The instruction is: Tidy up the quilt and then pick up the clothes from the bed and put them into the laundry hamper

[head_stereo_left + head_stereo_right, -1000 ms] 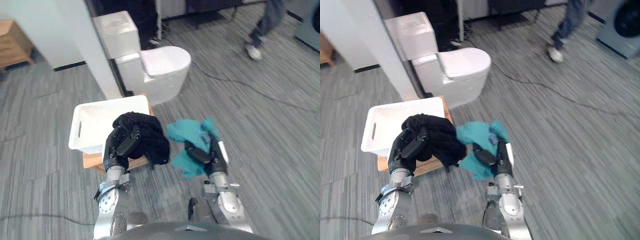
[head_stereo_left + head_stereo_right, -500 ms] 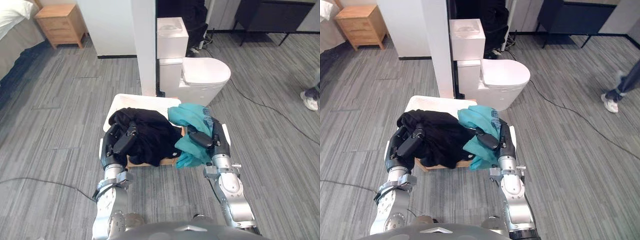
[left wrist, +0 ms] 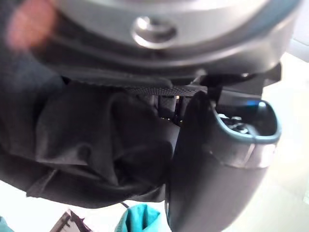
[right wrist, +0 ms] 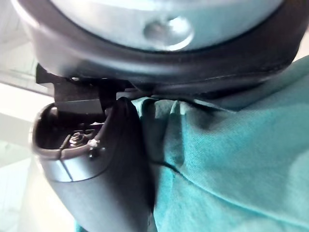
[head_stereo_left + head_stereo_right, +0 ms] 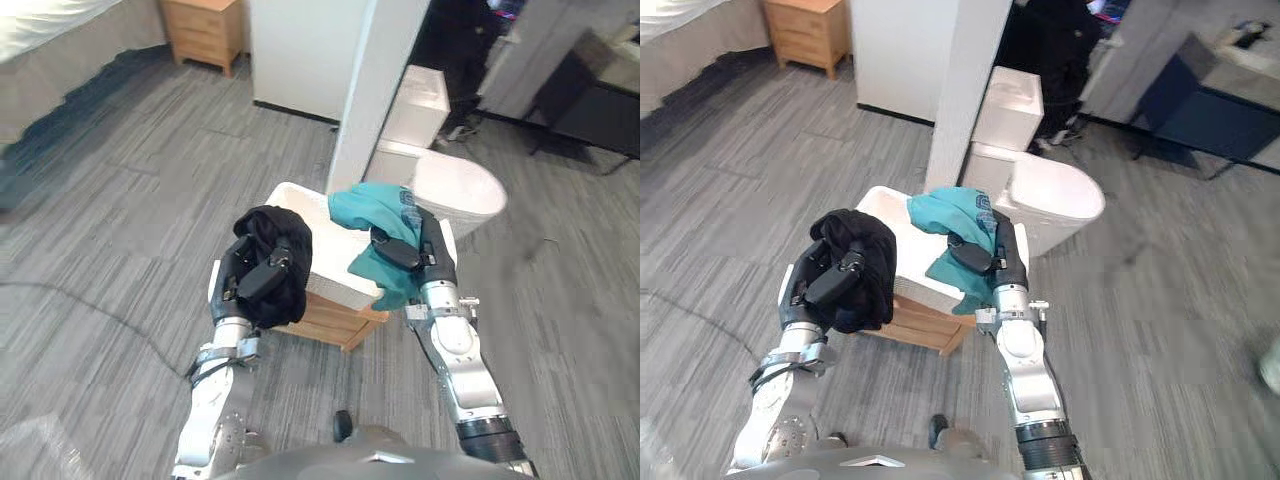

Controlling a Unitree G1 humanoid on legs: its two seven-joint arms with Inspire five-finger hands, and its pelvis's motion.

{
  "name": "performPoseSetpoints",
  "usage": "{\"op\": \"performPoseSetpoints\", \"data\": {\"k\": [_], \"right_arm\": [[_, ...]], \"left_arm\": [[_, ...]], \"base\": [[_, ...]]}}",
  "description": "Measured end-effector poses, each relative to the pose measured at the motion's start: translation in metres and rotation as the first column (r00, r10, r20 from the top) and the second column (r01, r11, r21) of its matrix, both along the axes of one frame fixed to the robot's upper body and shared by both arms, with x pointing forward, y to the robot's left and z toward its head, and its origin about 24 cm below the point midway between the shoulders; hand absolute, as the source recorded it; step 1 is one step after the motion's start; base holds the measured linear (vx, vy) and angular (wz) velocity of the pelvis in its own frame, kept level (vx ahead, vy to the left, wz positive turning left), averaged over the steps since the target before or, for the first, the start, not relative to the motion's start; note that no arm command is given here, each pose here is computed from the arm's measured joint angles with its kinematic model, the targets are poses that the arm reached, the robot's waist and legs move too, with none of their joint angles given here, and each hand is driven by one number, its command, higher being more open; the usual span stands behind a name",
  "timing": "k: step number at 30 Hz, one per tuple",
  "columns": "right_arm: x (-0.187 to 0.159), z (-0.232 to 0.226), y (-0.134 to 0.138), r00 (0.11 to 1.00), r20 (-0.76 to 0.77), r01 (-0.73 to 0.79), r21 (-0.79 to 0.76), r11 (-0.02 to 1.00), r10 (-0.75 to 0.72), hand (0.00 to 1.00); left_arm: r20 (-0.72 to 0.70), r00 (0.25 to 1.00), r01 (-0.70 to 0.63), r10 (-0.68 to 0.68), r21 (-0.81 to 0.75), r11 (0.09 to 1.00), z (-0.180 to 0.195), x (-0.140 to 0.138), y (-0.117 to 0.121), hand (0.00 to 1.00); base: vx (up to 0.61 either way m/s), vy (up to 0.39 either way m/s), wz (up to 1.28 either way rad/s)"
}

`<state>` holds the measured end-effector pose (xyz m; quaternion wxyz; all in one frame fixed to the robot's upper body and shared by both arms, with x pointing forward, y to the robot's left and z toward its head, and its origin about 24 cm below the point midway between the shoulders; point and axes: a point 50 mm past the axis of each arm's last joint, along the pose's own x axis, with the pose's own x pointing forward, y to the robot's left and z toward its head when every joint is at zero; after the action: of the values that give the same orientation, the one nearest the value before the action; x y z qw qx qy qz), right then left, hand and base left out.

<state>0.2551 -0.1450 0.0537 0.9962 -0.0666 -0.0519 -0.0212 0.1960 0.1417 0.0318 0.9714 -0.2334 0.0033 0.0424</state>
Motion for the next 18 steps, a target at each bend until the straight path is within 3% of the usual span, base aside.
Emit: {"op": "performPoseSetpoints", "data": {"k": [8,12,18], "right_arm": [[0.005,0.001,-0.002,1.0,-0.001,0.021,-0.02,1.0,-0.021,0.0],[0.015,-0.014,-0.004,0.997,-0.075,-0.012,-0.062,0.998,0.007,0.0],[0.022,-0.034,-0.003,0.983,-0.18,-0.056,-0.088,0.995,0.04,0.0]], "left_arm": [[0.002,0.999,0.053,-0.053,-0.046,0.998,0.0,-0.002,-0.015,0.0],[0.017,0.999,0.042,-0.041,-0.063,0.997,0.003,-0.022,0.005,0.0],[0.02,1.0,0.013,-0.012,-0.078,0.997,0.002,-0.025,0.021,0.0]], "base": [[0.05,0.01,0.05],[0.05,0.093,0.29],[-0.03,0.045,0.11]]}}
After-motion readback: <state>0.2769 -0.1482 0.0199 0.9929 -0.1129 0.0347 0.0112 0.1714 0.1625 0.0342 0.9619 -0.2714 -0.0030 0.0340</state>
